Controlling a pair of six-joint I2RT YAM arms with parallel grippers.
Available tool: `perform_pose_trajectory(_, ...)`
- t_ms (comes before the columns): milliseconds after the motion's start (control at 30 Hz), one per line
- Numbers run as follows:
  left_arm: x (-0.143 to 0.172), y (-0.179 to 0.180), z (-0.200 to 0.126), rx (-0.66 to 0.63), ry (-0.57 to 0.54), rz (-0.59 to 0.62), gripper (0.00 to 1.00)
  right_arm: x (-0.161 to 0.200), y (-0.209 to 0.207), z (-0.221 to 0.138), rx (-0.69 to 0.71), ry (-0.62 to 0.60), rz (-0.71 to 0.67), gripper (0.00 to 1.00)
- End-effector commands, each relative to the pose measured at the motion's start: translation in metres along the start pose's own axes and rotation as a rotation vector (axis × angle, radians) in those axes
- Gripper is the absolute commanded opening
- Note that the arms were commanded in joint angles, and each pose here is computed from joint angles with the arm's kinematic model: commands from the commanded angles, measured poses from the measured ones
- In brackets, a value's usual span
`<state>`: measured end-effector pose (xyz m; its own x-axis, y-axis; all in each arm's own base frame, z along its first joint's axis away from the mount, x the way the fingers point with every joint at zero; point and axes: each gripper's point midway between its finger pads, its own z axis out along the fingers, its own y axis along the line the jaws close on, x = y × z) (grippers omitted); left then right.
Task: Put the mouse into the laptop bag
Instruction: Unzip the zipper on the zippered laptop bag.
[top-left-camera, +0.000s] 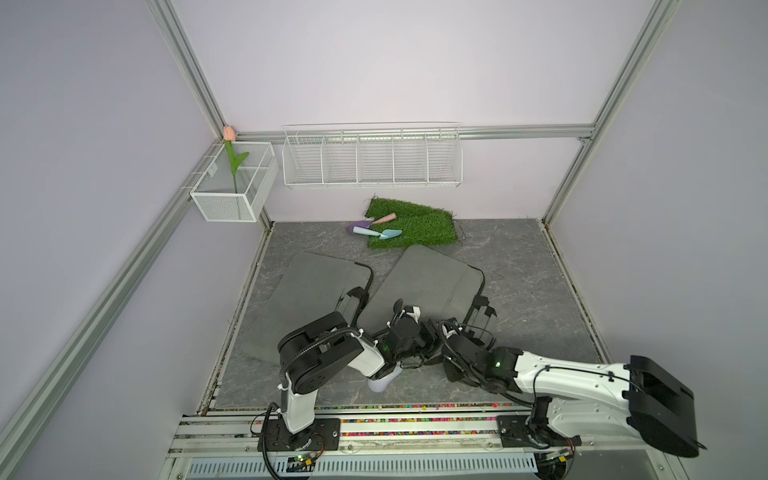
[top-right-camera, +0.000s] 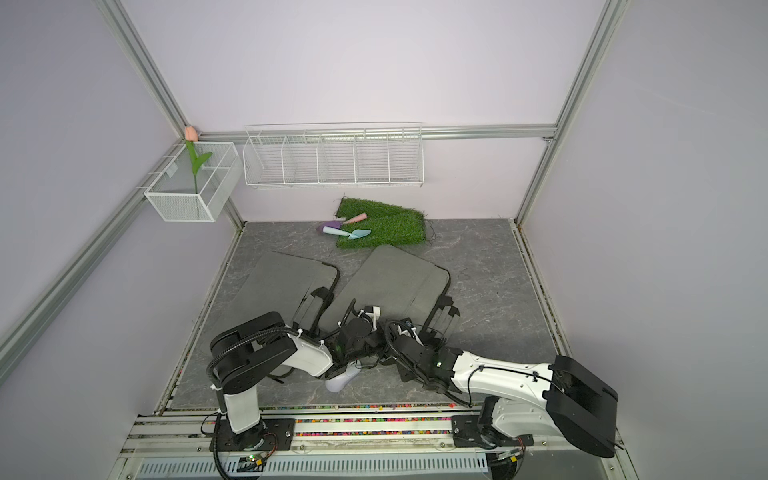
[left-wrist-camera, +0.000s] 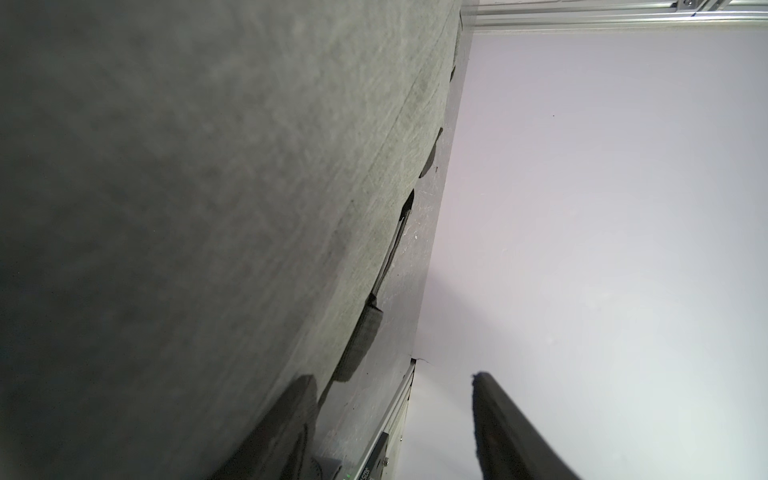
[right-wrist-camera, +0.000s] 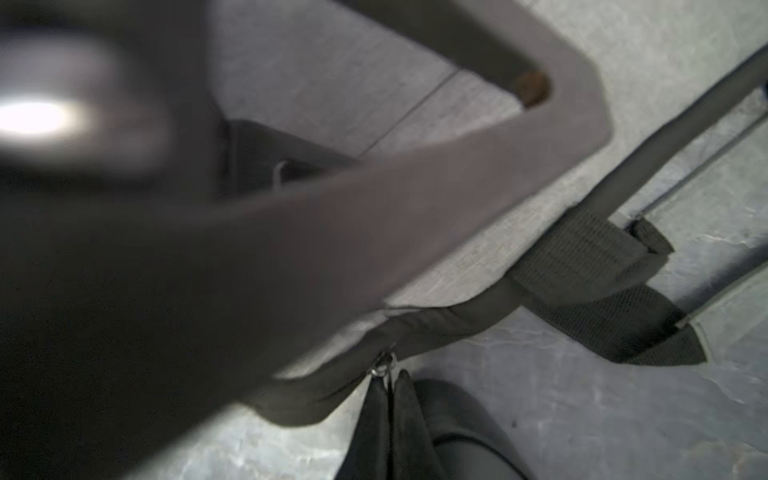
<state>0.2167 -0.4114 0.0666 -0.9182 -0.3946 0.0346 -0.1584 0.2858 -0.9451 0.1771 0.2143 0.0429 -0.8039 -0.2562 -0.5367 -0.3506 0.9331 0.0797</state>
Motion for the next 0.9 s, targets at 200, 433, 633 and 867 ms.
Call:
perform_pose_trajectory(200,-0.021,0.093,-0.014,-0.31,-0.043,-0.058,0.61,0.016,0.005,0.004,-0.044,0.117,-0.104,0.06)
perform_pose_trajectory(433,-0.029,0.056,-0.023,-0.29,-0.064,-0.023,0.64,0.012,-0.006,0.004,0.059,0.1,-0.106,0.06)
perform_pose_trajectory(633,-0.034,0.02,-0.072,-0.321,-0.148,-0.034,0.74,-0.014,0.032,-0.005,-0.117,0.023,-0.07,0.06)
perform_pose_trajectory(867,-0.028,0.011,-0.135,-0.274,-0.207,-0.133,0.85,-0.04,0.048,-0.01,-0.138,-0.019,-0.064,0.06)
